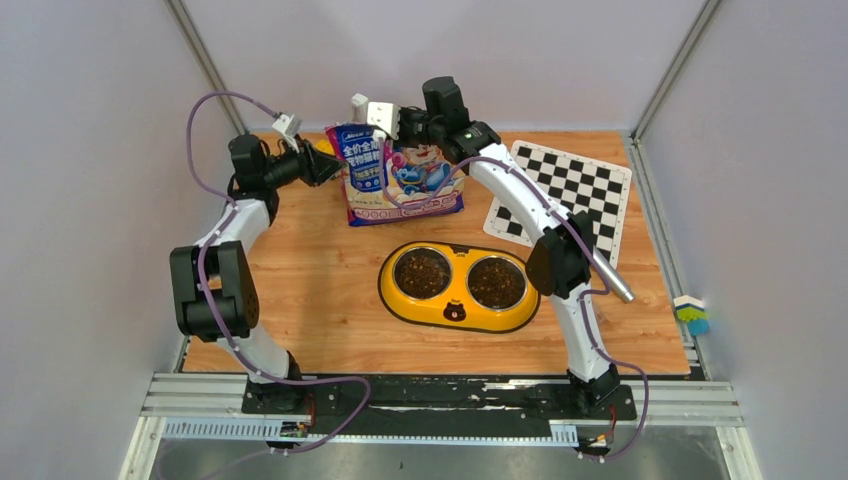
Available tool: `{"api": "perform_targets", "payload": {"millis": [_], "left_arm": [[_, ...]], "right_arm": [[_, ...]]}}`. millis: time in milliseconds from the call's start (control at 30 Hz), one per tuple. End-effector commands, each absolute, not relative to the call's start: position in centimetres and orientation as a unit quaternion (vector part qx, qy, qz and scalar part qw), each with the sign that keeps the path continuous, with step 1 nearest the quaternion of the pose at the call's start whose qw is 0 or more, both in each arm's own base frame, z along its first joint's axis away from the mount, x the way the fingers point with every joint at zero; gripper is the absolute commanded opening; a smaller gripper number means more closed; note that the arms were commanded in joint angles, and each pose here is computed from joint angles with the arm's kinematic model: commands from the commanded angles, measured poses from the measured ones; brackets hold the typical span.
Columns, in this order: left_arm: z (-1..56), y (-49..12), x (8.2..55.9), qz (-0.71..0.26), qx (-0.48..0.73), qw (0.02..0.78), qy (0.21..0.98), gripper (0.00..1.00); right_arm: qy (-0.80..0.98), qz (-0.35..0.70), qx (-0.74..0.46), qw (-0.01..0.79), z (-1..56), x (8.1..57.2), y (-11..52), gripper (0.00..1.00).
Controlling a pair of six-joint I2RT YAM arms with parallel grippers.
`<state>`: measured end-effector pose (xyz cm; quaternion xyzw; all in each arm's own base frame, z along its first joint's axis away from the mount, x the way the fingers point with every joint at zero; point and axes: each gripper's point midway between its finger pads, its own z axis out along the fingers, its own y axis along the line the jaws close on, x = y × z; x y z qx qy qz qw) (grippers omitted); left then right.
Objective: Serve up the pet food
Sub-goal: Close the pet food bag at the center of the board.
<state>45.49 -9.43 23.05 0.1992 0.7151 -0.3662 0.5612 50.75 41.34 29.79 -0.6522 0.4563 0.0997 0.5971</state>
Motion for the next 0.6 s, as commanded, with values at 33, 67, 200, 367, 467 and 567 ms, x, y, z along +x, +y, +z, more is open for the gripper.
{"api": "perform_targets", "payload": {"millis": [33, 67, 200, 367, 467, 567], "left_arm": [[25.1, -9.5, 46.9, -0.378, 0.202, 0.581, 0.692, 0.36], [24.9, -9.5, 47.1, -0.378, 0.201, 0.58, 0.693, 0.35], [24.9, -9.6, 47.3, -0.384, 0.197, 0.579, 0.692, 0.35], [25.0, -9.8, 47.5, -0.396, 0.192, 0.578, 0.687, 0.37], [24.9, -9.8, 47.8, -0.398, 0.187, 0.576, 0.689, 0.03], [25.0, -9.6, 47.9, -0.389, 0.183, 0.583, 0.69, 0.0]], "right_arm": [[0.442, 0.068, -0.626, 0.639, 35.3, 51.2, 39.5, 0.0], [0.442, 0.069, -0.626, 0.638, 35.2, 51.2, 39.5, 0.0], [0.441, 0.069, -0.627, 0.638, 35.2, 51.1, 39.5, 0.0], [0.44, 0.069, -0.628, 0.638, 35.3, 51.1, 39.6, 0.0], [0.44, 0.069, -0.628, 0.638, 35.3, 51.1, 39.5, 0.0], [0.439, 0.065, -0.625, 0.642, 35.7, 51.2, 39.5, 0.0]]}}
